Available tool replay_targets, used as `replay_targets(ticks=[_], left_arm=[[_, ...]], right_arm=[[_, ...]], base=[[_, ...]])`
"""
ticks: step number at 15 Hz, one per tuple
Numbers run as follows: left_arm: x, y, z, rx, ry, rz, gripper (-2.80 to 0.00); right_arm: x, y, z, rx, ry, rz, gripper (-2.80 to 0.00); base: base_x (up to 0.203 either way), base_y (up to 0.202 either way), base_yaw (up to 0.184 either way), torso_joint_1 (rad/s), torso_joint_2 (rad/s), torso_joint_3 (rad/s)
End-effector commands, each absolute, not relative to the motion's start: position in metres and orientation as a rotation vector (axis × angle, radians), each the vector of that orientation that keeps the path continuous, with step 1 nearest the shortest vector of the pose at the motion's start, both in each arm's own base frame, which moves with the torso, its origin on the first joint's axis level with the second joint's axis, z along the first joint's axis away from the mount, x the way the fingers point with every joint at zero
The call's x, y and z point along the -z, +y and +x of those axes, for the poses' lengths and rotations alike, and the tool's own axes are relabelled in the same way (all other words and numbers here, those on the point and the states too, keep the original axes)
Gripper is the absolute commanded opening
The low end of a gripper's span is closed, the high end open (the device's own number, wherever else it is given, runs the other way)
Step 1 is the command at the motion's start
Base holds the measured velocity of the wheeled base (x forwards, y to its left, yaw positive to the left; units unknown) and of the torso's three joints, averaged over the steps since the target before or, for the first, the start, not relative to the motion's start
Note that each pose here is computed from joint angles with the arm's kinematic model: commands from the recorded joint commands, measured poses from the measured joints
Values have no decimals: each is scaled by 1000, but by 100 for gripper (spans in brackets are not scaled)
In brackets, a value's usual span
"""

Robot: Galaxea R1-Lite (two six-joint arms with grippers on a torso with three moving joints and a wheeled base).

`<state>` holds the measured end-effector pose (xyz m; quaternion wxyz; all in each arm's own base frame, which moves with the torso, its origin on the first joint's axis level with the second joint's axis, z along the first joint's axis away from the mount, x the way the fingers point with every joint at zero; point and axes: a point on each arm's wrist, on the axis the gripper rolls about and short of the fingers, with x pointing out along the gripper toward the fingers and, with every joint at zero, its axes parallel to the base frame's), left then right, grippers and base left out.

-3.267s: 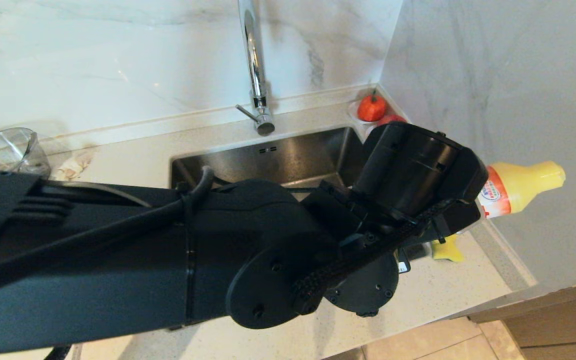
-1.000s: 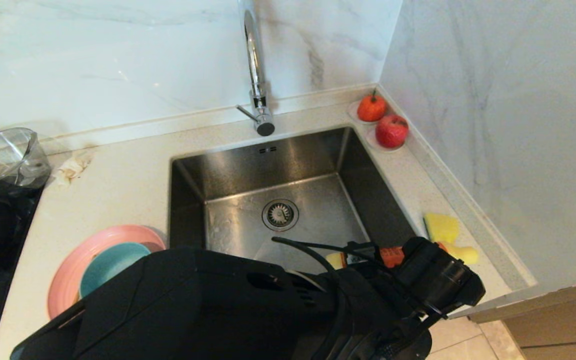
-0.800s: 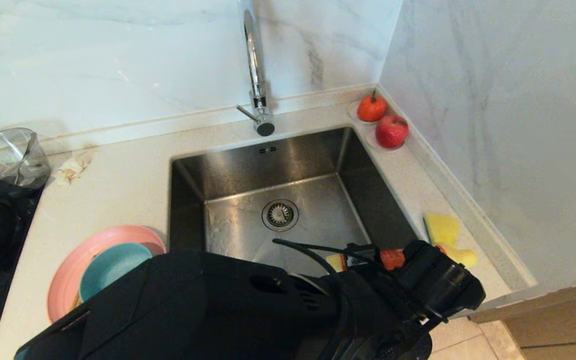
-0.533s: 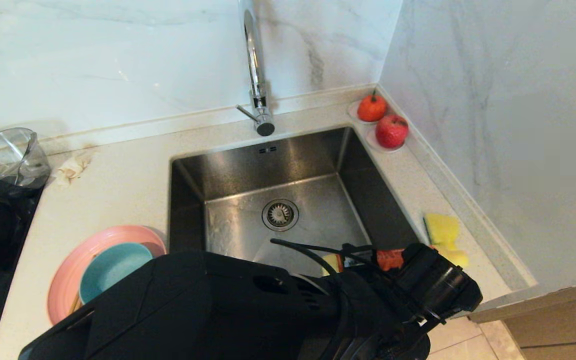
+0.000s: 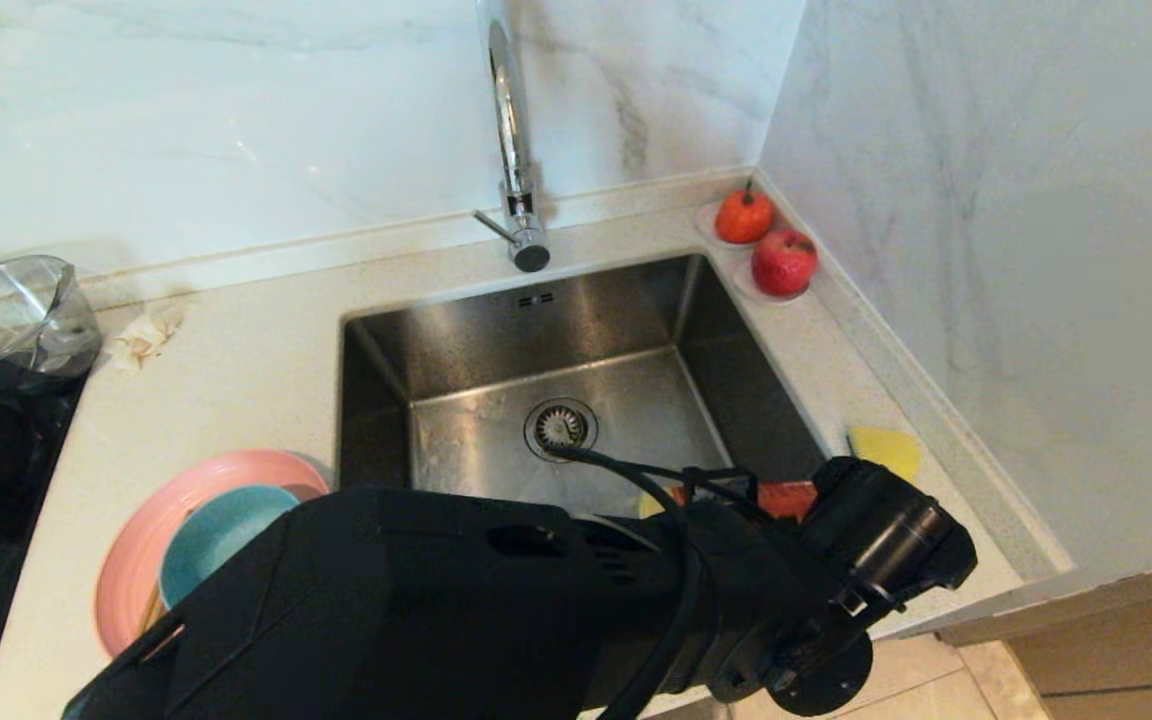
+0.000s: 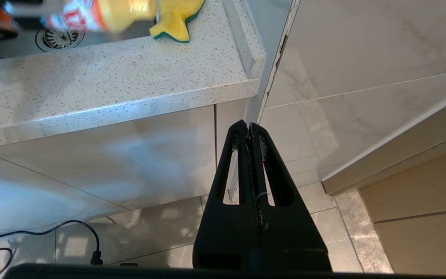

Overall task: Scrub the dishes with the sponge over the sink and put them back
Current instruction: Squeeze it onto the sponge

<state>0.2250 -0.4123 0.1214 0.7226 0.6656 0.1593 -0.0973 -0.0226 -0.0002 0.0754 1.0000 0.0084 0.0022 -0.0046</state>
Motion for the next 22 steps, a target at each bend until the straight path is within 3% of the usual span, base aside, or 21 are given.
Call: replay_targets(ticks=[1,9,22], left_arm=[[-121,-420,231,187,345,1461,-280],[-114,-417,246,31,362,1482,-280],[-104,-437,256,9,266,1393,-280]], right_arm=[[-75,0,-23,9,5,17,-280],[-75,0,-23,9,4,17,-280],[-75,0,-23,9,5,17,-280]], base=[[0,0,0,0,0,0],[0,0,0,0,0,0],[0,0,0,0,0,0]])
